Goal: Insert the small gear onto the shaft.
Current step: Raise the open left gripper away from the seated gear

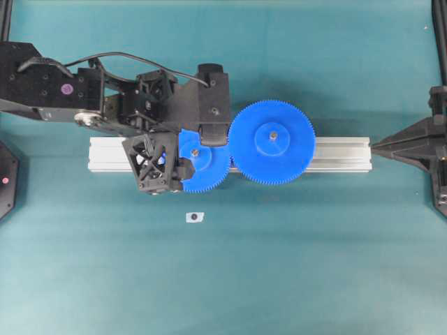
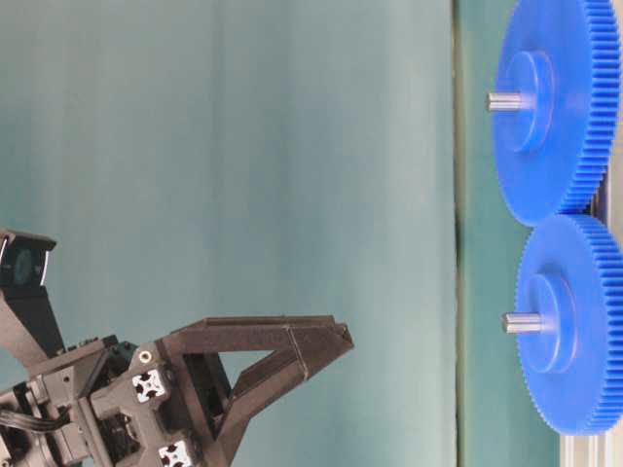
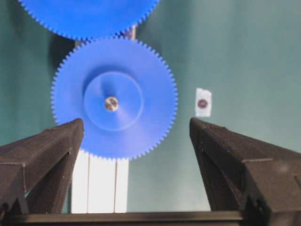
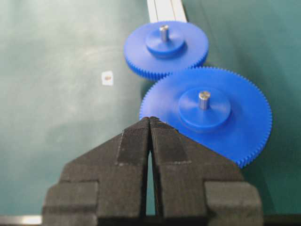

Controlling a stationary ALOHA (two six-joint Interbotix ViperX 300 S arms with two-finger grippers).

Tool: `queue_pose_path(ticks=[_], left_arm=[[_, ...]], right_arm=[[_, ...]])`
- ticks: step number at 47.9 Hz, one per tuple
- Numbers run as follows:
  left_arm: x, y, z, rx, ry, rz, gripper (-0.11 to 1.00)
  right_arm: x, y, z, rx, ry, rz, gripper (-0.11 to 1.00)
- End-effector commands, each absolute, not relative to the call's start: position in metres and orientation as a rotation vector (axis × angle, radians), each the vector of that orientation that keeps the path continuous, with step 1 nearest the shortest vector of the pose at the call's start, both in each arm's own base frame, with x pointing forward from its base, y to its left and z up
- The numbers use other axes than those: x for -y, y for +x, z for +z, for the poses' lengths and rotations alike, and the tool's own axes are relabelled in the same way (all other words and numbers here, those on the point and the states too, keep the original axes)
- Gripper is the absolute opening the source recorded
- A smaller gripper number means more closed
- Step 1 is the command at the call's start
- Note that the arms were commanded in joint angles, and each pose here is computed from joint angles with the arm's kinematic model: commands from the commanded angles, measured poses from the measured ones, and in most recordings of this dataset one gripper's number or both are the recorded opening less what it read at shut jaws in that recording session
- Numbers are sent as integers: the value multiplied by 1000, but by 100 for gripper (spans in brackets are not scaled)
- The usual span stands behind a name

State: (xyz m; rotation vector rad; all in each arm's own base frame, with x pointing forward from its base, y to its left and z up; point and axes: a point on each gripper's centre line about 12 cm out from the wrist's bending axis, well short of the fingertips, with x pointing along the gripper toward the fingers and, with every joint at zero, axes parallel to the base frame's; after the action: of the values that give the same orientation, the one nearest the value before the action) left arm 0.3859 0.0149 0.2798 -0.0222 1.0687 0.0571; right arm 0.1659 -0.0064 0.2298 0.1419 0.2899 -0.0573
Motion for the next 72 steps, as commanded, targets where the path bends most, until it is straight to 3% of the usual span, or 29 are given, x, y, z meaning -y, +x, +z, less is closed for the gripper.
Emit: queue_pose_path(ticks=[1, 72], left_arm=[[-14, 387, 287, -1044, -21, 56, 86], [4, 392, 290, -978, -11, 16, 86]], right_arm=[[7, 168, 235, -268, 159, -60, 4], [7, 166, 233, -250, 187, -64, 4]])
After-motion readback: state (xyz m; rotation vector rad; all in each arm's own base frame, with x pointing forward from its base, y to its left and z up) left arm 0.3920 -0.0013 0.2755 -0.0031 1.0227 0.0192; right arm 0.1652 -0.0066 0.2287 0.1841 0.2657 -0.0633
